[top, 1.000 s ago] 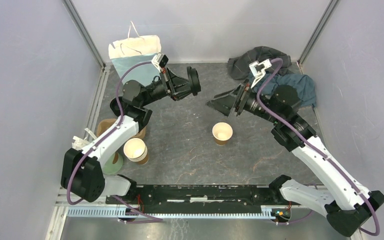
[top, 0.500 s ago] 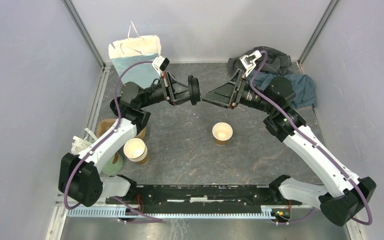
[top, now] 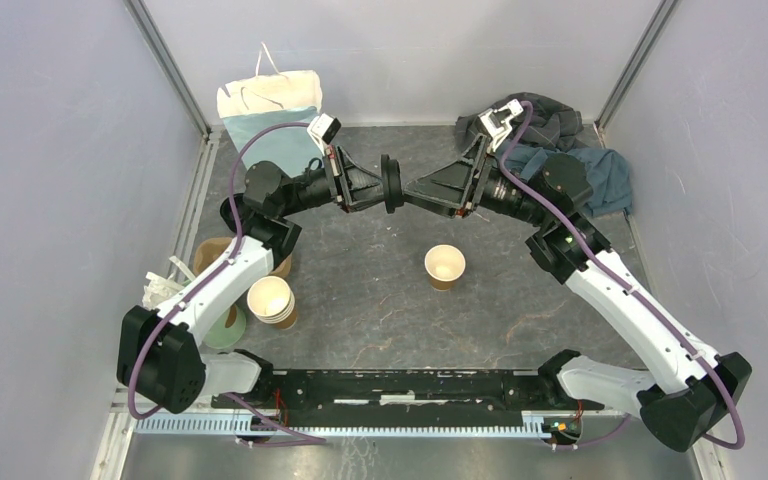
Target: Pack the takeout coffee
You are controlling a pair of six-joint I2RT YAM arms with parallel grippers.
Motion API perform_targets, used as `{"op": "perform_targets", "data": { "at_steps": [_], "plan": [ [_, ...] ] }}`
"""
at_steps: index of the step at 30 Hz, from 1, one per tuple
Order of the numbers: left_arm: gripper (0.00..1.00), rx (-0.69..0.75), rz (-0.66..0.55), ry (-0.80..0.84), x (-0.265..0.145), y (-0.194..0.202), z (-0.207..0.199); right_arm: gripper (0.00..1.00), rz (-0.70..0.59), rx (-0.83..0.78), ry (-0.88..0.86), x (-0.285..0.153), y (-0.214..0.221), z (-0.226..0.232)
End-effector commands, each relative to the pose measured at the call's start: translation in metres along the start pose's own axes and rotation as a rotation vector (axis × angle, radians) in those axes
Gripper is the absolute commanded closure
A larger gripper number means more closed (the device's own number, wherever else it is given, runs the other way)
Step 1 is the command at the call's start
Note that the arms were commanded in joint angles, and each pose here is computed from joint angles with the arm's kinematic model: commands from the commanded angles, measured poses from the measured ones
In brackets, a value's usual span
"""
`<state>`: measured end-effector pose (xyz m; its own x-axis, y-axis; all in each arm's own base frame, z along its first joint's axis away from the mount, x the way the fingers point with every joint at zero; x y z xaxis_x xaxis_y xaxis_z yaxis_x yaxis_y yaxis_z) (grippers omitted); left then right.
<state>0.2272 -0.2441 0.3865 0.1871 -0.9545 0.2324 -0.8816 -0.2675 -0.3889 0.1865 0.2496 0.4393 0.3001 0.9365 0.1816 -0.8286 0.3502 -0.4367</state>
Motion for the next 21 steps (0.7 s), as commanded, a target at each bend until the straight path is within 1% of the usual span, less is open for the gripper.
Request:
{"op": "perform_targets", "data": {
  "at_steps": [1,7,12,21],
  "plan": [
    [0.98,0.139,0.022,0.045,-0.001,0.002,-0.020,0.02,-0.012,0.002,-0.021,0.002,-0.001,0.004],
    [0.98,0.184,0.005,0.053,-0.002,0.002,-0.026,0.02,-0.035,0.017,0.037,-0.001,0.001,-0.007],
    [0.98,0.220,-0.006,0.053,-0.004,0.002,-0.028,0.02,-0.029,0.040,0.065,-0.002,0.005,-0.016],
    [0.98,0.274,-0.002,0.013,-0.004,0.001,-0.025,0.02,-0.021,0.071,-0.017,0.005,0.002,-0.004]
  ]
}}
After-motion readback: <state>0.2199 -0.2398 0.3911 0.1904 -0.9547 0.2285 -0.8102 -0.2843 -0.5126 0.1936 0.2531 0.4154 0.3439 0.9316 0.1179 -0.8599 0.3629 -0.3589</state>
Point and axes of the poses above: each gripper's point midway between its finger pads, its own x axis out along the fingers, its own z axis along the line the jaws close on, y = z × x, the point moved 5 cm from there along -x, back along the fingers
